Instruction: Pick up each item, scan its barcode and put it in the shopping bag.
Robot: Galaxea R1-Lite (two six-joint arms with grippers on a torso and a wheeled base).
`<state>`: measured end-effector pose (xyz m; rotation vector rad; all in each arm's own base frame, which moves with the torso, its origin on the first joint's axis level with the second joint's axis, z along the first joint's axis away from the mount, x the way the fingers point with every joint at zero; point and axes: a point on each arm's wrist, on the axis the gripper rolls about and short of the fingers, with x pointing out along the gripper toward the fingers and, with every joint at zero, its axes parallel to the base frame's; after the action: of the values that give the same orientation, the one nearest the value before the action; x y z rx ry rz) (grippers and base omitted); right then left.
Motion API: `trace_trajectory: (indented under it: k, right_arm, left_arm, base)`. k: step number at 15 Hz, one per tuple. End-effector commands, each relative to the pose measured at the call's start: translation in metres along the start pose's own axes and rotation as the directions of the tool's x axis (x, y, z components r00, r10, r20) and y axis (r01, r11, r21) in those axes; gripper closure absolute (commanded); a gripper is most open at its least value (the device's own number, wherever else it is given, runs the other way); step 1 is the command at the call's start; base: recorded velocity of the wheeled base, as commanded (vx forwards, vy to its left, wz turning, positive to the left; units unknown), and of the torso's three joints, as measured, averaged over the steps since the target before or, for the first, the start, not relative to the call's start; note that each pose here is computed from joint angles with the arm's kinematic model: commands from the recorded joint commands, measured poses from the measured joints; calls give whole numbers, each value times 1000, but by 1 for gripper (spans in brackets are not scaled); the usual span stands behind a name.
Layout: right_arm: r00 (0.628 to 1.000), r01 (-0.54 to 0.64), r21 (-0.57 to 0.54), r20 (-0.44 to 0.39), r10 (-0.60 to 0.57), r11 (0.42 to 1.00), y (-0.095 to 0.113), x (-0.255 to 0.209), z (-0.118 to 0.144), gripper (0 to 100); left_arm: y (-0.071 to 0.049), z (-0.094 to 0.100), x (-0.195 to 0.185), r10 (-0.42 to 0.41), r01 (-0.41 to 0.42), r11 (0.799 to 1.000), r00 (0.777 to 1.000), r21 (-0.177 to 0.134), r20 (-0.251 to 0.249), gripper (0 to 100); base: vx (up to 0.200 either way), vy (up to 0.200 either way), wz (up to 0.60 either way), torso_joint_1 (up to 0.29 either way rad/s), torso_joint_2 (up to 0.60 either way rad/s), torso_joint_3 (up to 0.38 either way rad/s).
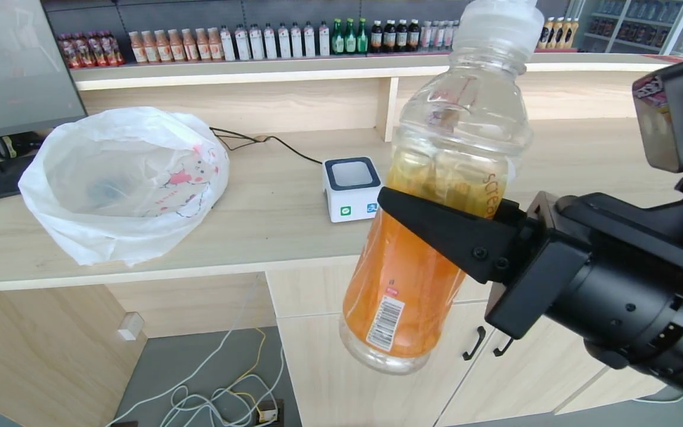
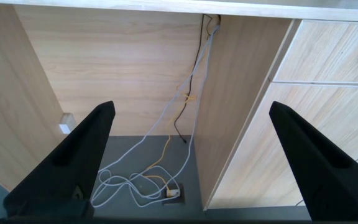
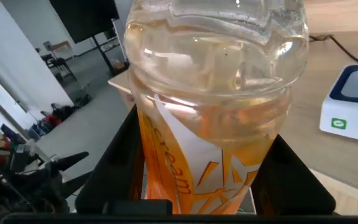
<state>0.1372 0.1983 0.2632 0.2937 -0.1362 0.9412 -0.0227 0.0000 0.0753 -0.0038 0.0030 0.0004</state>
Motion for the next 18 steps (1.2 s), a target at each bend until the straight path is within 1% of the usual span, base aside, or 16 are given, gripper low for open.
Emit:
trace_trajectory:
  k: [1,4,6,8,10,11,12,15,18]
  right_arm:
    - [998,58,-33,27,-57,998,-3,-11,6,100]
    - [978,208,-190,41,-204,960,-20,-36,5,100]
    - [953,301,-270,70,-293,915,-37,-51,9,100]
    - [929,368,-307,102,-355,878,-49,-59,16,100]
    - [889,456,-349,141,-435,819,-65,-64,24,100]
    - [876,481,-363,150,-459,798,-70,-68,25,100]
    - [871,488,-368,154,-466,791,-71,-68,26,100]
    - [870,491,-374,161,-467,787,-71,-68,28,100]
    - [866,499,-370,173,-470,784,-72,-67,31,100]
  left_arm:
    - [0,0,0,3,-3,1000,1000,2,0,0]
    - [0,0,0,0,0,1000,1000,5,0,0]
    - [0,0,0,1,-1,1000,1000,4,0,0]
    - [0,0,0,1,-1,1000,1000,2,0,0]
    - [0,0,0,1,-1,1000,1000,2,0,0]
    - [0,0,0,0,0,1000,1000,4,0,0]
    - [0,0,0,0,0,1000,1000,4,0,0]
    - [0,0,0,1,-1,1000,1000,-1,0,0]
    - [0,0,0,1,-1,1000,1000,-1,0,0]
  base:
    - [0,0,0,0,0,0]
    - [0,0,0,0,0,0]
    - [0,0,0,0,0,0]
    - [0,0,0,0,0,0]
    - [0,0,0,0,0,0]
    - [0,0,0,0,0,0]
    - [0,0,0,0,0,0]
    - [0,0,0,0,0,0]
    - [0,200,0,6,1,2]
